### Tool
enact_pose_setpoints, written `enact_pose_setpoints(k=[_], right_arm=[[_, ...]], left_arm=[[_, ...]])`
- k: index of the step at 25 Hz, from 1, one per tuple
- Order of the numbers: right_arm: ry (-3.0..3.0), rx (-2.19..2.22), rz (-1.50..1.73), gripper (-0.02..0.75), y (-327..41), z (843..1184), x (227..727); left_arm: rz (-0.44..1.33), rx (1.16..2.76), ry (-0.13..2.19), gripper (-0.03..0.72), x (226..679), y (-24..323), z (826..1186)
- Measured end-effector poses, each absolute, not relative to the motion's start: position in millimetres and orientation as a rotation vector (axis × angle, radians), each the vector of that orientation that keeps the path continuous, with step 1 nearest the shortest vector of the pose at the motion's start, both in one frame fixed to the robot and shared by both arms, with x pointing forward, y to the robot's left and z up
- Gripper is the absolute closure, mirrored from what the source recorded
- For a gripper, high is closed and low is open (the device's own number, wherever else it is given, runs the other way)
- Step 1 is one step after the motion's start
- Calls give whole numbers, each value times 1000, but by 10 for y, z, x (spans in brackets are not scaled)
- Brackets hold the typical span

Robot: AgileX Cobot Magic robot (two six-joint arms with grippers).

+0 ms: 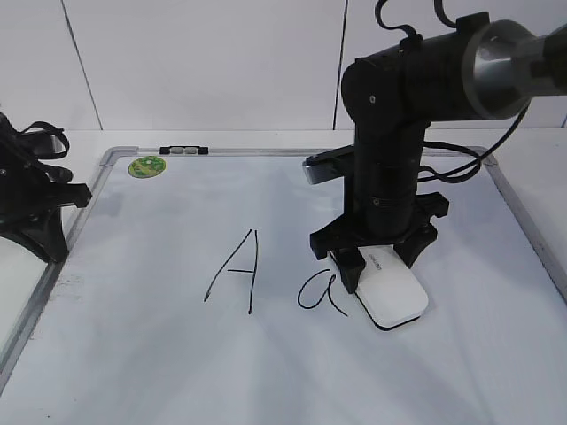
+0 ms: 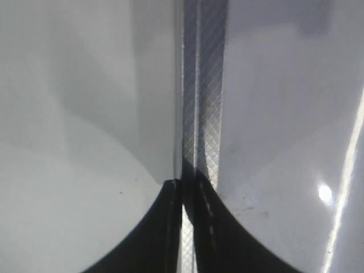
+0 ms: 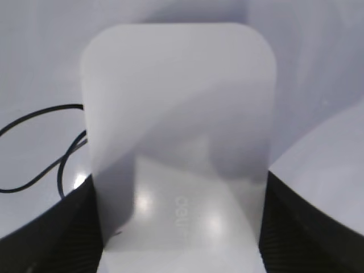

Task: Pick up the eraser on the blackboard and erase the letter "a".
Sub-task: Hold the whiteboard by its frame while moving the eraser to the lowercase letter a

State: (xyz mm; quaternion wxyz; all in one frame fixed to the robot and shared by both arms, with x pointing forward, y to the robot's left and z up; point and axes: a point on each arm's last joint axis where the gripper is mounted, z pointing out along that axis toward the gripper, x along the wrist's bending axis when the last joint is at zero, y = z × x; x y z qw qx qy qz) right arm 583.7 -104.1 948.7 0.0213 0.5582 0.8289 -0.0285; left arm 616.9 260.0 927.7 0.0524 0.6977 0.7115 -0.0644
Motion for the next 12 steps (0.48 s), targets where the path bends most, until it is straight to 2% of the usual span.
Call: enact_pose_setpoints(k=[6, 12], right_arm=[[2579, 1725, -89, 173, -1009, 9482, 5819], [2624, 1649, -80, 173, -825, 9485, 5713]], left_arm=[[-196, 2122, 2164, 658, 6169, 2600, 9277], [-196, 2122, 2164, 658, 6169, 2600, 9277]])
